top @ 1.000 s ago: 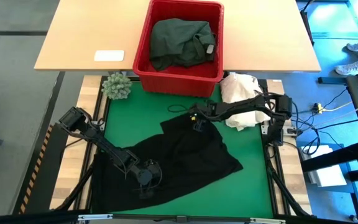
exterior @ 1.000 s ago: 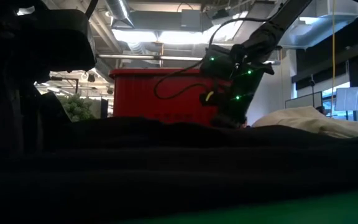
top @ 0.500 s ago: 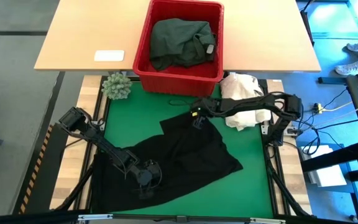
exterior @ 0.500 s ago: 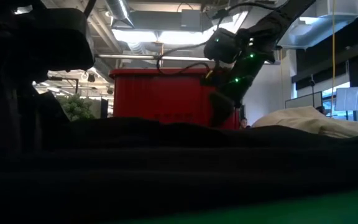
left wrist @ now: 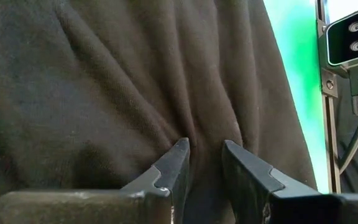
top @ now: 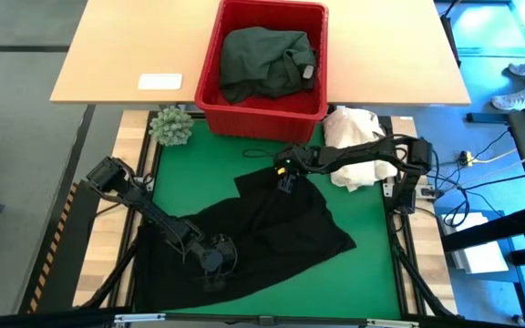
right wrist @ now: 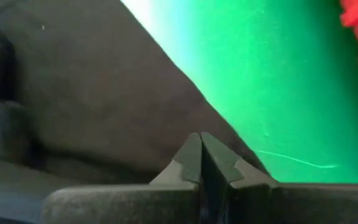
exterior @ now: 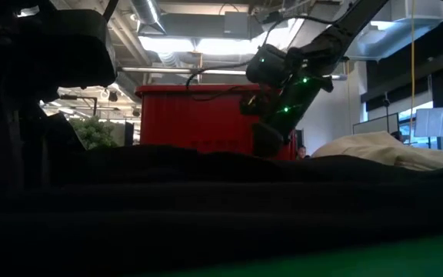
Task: Fold laundry
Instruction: Fold the black shirt
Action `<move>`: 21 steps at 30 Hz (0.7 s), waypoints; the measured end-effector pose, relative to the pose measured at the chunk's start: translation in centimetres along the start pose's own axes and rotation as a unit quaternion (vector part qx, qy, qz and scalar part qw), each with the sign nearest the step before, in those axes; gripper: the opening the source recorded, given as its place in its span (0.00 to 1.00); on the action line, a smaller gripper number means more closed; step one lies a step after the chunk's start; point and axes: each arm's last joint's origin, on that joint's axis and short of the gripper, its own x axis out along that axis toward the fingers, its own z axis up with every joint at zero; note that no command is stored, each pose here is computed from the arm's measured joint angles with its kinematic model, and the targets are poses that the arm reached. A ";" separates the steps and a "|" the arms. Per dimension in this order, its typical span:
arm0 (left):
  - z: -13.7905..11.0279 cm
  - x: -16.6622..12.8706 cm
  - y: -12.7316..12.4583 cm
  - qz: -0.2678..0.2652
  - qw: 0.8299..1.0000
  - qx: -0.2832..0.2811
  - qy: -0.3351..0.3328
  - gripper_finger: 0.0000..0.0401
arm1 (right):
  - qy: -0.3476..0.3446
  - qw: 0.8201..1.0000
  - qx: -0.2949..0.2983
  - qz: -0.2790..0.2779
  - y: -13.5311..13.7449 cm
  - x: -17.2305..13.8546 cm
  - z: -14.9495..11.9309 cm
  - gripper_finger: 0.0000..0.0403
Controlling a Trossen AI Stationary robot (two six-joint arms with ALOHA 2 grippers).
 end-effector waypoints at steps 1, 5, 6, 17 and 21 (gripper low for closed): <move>0.0 0.0 0.0 -0.001 1.000 0.000 0.000 0.24 | 0.003 1.000 0.002 -0.007 -0.3 0.2 -0.1 0.00; 0.0 0.0 0.0 -0.002 1.000 -0.004 0.001 0.24 | 0.024 0.999 0.020 -0.045 -2.1 1.2 -0.7 0.00; 0.0 0.0 0.0 -0.002 1.000 -0.004 0.000 0.24 | 0.029 0.998 0.022 -0.051 -2.5 1.2 -0.9 0.00; -0.2 0.0 -0.2 -0.004 1.000 -0.005 0.002 0.24 | 0.009 0.997 0.051 -0.050 -4.5 -0.4 -0.2 0.00; -0.2 0.0 -0.2 -0.004 1.000 -0.005 0.002 0.24 | -0.017 0.999 0.037 0.024 -3.0 -1.7 0.6 0.00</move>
